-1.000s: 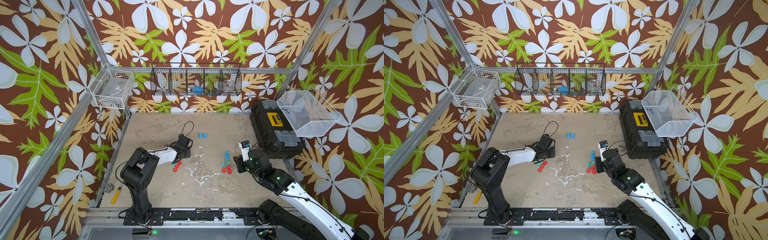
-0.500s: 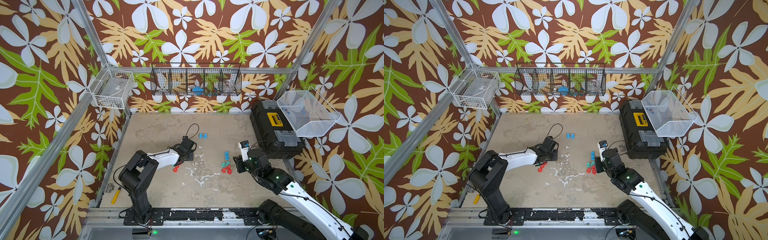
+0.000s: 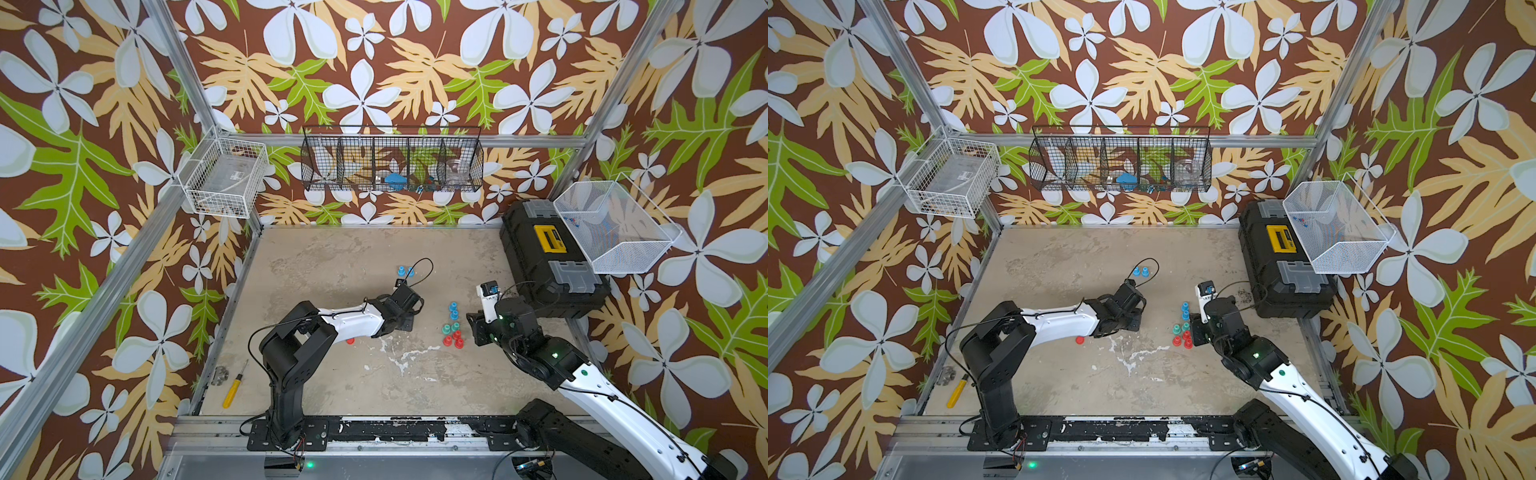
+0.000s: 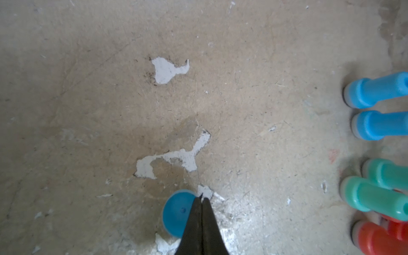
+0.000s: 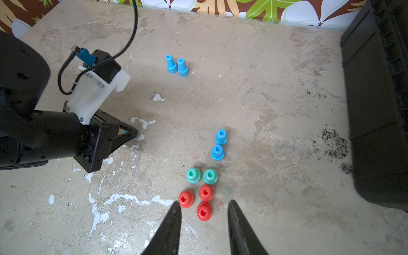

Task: Close the stamp cap
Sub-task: Move the cover to the center of the board.

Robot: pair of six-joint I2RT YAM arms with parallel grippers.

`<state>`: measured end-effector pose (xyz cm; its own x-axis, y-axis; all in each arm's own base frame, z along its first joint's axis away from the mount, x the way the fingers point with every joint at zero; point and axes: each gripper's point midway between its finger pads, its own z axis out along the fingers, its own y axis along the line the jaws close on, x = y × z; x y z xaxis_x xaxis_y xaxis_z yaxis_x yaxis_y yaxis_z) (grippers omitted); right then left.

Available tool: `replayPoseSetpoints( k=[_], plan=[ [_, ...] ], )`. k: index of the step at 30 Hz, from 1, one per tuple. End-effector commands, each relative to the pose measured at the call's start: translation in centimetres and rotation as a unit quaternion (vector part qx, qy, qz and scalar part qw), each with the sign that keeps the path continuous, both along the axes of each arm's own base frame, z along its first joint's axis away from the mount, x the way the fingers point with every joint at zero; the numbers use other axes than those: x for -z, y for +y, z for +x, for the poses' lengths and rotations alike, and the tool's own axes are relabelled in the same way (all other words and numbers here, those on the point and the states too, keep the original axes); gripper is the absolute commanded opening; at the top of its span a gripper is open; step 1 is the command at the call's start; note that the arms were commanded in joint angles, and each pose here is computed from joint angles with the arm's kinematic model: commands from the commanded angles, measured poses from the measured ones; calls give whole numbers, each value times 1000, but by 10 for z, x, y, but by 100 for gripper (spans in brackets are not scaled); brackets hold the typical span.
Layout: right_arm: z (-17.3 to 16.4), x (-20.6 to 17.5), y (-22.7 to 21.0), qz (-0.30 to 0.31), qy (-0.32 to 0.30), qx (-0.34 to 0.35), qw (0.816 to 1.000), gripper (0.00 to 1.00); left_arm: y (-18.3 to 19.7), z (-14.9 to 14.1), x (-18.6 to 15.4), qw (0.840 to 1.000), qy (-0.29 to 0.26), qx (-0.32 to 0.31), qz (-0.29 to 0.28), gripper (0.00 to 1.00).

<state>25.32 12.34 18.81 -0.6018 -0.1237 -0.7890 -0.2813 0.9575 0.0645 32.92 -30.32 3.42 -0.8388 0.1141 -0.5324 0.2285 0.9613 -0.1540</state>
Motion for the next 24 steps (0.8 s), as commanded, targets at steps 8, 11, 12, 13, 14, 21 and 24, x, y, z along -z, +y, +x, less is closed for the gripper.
replayPoseSetpoints(
  k=[8,11,12,13,14,21,24],
  plan=[
    [5,-5,0,6,-12,9,1000,37,4,-3,4,1000,0,-13,13,21],
    [5,-5,0,6,-11,9,1000,37,4,-3,-1,1000,-5,-13,9,23],
    [5,-4,0,5,-10,9,1000,37,4,-2,-4,1000,-6,-15,7,23],
    [5,-3,0,4,-8,9,1000,37,4,-2,-7,1000,-9,-15,5,24],
    [5,-2,0,3,-7,9,1000,37,4,-3,-11,1000,-10,-14,2,24],
    [10,5,5,-8,13,3,1000,40,8,-10,-70,997,-55,1,-46,29],
    [15,11,9,-16,27,2,999,41,18,-16,-105,994,-86,4,-64,31]
  ],
)
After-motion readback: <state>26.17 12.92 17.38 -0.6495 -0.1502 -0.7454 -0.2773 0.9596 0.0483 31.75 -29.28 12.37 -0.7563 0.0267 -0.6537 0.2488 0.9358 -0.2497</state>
